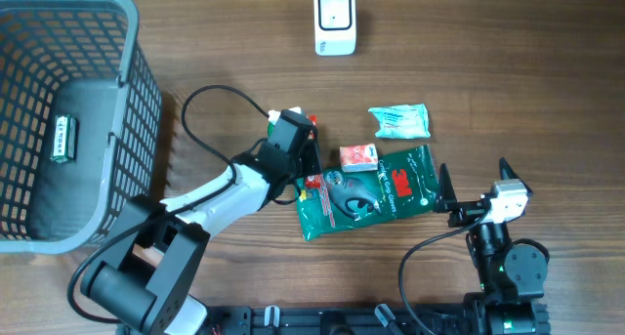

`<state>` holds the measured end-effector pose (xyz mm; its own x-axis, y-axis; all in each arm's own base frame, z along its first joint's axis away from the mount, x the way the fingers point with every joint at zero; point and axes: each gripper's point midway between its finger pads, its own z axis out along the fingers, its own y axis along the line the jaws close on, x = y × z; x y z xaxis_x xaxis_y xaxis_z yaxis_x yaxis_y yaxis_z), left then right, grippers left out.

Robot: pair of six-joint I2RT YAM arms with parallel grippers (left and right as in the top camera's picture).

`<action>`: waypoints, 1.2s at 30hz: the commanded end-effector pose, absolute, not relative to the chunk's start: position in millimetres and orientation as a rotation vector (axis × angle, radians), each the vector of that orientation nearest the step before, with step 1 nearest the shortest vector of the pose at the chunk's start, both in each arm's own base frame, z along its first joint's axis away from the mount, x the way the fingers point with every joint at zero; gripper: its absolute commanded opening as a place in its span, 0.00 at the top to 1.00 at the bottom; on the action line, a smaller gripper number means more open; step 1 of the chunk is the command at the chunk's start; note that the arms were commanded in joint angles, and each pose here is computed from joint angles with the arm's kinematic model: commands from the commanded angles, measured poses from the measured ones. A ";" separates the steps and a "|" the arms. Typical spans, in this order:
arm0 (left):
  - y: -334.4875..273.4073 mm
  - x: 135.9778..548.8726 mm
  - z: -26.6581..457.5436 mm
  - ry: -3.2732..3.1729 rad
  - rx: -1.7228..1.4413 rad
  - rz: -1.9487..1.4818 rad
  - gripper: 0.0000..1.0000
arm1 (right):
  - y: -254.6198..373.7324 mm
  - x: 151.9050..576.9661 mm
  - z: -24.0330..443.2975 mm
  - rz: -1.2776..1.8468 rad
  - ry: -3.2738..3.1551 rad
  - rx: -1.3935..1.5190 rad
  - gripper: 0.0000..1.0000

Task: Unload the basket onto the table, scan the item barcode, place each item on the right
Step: 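Carry the red Nescafe stick out and lay it beside the jar, then reach the left gripper into the basket toward the green box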

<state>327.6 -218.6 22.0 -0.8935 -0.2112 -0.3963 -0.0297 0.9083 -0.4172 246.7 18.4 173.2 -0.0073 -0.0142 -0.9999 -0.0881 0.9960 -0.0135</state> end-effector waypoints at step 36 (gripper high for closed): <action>212.0 356.8 224.0 1.961 -0.730 0.090 0.00 | 19.9 246.3 174.6 0.055 1.569 -0.096 0.00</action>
